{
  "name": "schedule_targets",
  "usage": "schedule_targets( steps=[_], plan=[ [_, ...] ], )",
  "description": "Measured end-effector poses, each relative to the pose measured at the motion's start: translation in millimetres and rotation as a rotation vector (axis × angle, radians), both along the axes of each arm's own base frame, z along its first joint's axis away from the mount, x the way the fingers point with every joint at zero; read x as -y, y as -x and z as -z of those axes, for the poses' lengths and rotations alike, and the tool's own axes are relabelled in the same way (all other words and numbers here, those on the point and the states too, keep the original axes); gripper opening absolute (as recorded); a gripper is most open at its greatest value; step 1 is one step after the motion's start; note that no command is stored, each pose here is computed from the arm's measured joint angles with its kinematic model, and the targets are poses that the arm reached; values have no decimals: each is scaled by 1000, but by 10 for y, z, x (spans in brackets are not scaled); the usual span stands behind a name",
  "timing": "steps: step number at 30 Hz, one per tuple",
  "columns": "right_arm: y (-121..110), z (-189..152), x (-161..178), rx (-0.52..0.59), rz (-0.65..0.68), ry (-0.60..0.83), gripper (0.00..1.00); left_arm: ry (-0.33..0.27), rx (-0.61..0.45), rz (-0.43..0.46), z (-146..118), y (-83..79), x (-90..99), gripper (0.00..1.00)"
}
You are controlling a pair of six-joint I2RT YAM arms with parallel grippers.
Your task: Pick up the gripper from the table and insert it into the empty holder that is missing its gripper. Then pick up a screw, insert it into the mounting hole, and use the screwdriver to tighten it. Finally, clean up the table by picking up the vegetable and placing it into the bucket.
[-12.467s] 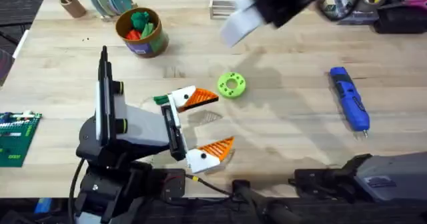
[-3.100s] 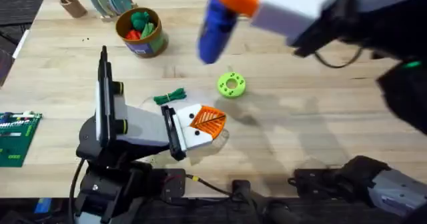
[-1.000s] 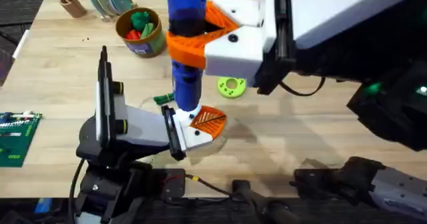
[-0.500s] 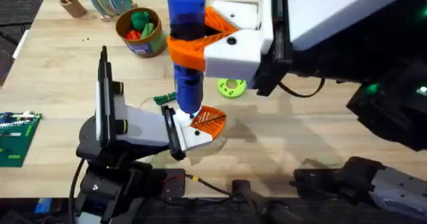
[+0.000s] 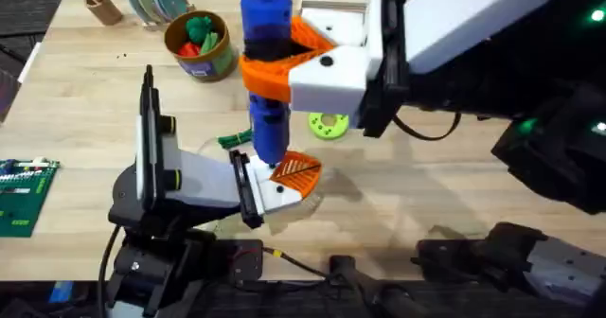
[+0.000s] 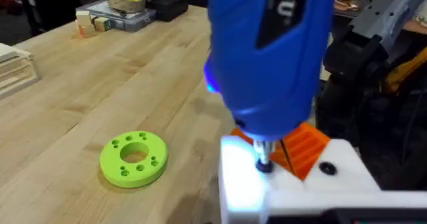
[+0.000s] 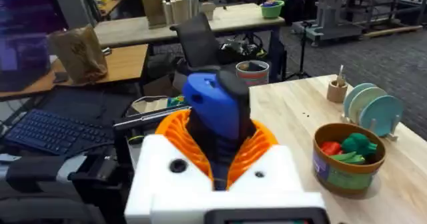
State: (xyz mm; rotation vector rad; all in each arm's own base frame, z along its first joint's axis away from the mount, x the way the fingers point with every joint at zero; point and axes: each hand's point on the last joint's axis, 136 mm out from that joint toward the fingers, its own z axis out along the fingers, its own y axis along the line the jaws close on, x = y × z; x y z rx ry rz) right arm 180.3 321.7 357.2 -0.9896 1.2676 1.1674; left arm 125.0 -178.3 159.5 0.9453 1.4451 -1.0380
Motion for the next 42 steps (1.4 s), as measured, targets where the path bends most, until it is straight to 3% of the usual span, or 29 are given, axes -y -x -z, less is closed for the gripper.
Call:
schedule_targets(
  steps=[14,21,26,29,33,37,42],
  plan=[
    [-3,-39,5,20,4,-12,71,1,-1,8,0,13,4,16],
    [13,-510,175,176,37,-156,68,1,-1,8,0,13,4,16],
    [-112,-632,443,212,123,-164,66,1,-1,8,0,13,4,16],
    [-323,-441,515,206,198,-82,66,1,-1,8,0,13,4,16],
    [-841,52,710,214,409,131,65,1,-1,8,0,13,4,16],
    [-1451,633,1076,273,657,424,64,1,-1,8,0,13,4,16],
    [-1982,1247,1514,400,820,802,63,1,-1,8,-1,13,4,16]
  ],
)
